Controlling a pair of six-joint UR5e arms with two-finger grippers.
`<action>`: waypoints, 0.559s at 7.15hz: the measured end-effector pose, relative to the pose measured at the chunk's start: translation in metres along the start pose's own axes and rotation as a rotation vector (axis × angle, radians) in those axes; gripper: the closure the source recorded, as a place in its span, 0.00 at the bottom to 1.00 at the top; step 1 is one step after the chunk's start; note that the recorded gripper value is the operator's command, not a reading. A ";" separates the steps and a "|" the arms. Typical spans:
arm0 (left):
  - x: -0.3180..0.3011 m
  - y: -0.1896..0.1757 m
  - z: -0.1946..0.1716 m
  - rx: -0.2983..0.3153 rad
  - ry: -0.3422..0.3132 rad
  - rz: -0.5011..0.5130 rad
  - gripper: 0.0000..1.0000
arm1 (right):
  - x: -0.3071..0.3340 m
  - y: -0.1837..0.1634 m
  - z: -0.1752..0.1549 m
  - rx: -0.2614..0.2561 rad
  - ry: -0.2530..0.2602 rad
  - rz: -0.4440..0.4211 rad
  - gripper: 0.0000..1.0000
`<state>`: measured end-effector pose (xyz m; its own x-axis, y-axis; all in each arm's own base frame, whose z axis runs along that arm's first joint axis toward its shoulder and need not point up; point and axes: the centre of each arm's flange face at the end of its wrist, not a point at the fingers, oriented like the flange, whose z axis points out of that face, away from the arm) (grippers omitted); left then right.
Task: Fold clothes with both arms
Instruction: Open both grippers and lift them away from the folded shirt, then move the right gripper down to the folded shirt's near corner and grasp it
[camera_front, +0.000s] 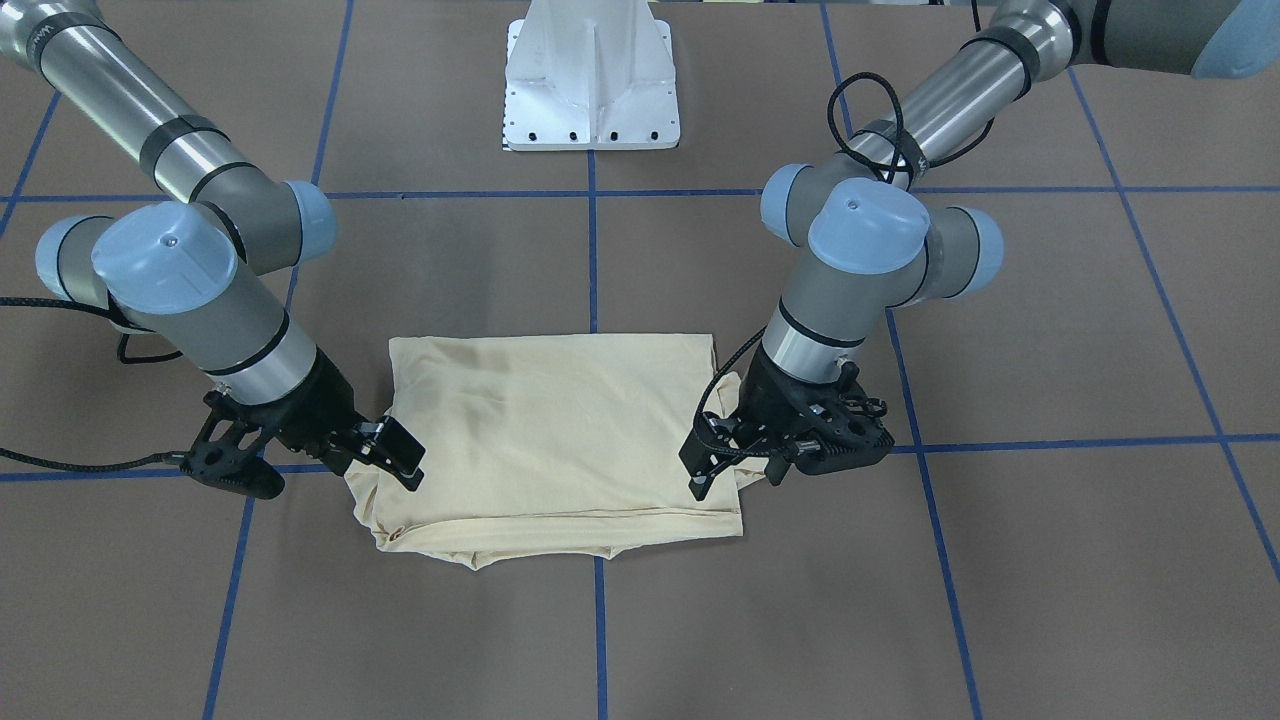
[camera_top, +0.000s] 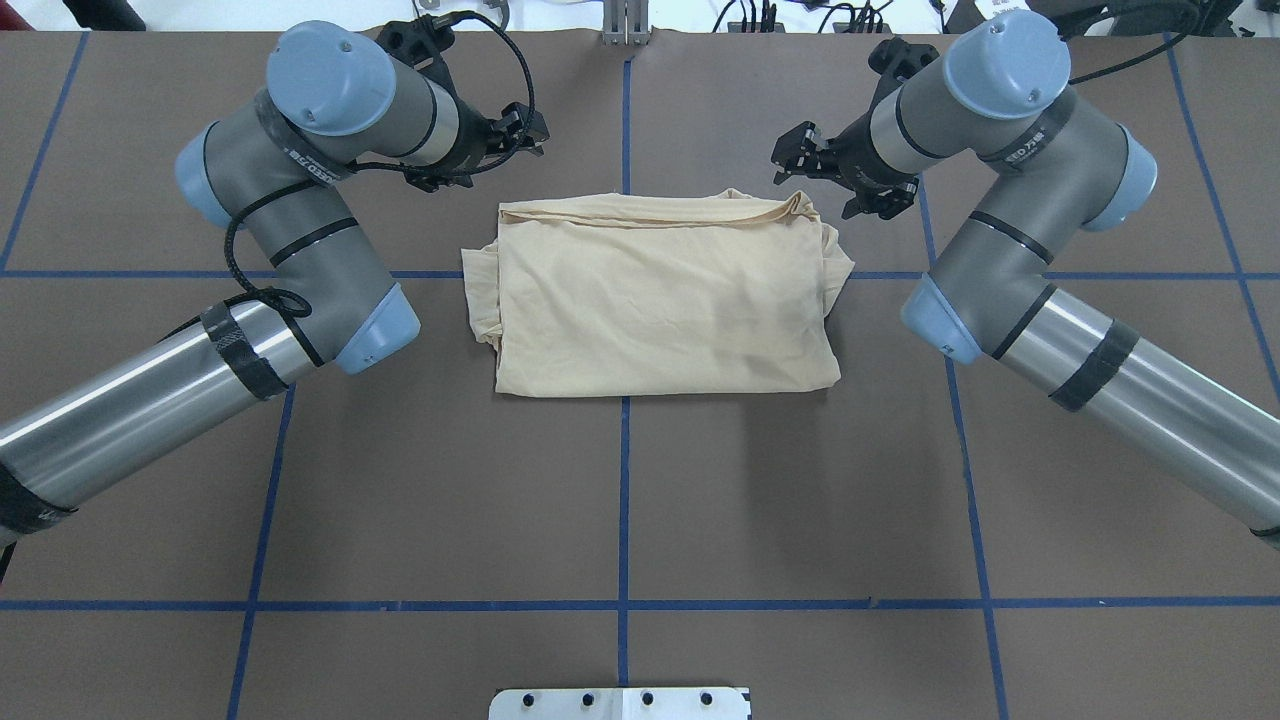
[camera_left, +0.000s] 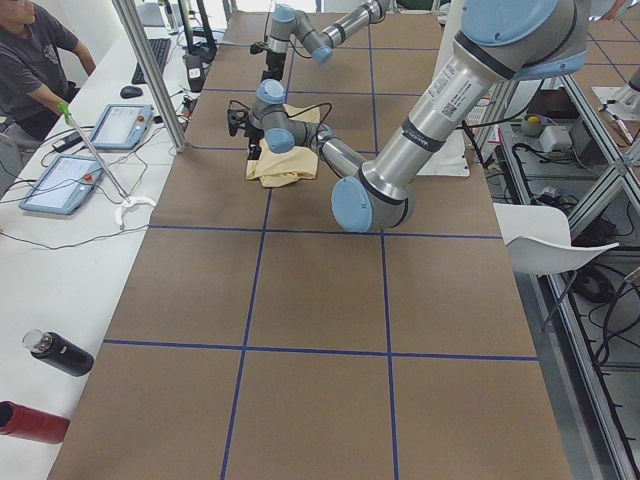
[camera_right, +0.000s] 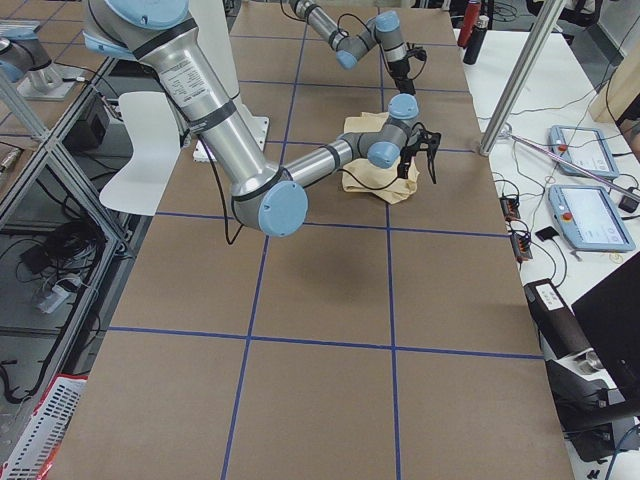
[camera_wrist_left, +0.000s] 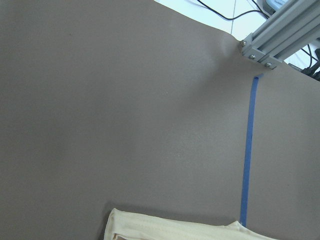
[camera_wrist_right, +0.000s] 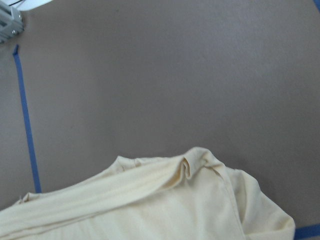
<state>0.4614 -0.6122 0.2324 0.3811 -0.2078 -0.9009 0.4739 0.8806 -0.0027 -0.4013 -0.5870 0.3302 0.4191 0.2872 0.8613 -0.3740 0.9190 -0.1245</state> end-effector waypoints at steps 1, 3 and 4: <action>0.007 0.005 -0.014 -0.002 0.002 0.000 0.01 | 0.016 0.029 -0.004 -0.019 -0.007 -0.016 0.00; 0.015 0.018 -0.024 -0.011 -0.003 0.005 0.01 | 0.041 0.077 -0.003 -0.062 -0.001 -0.004 0.00; 0.013 0.022 -0.023 -0.015 -0.007 0.006 0.01 | 0.049 0.094 0.006 -0.079 0.018 0.003 0.00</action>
<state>0.4587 -0.5854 0.2101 0.3898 -0.2057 -0.8976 0.4600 0.8879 -0.0037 -0.4206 -0.4878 0.3637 0.4330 0.2937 0.8522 -0.3086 0.9366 -0.1661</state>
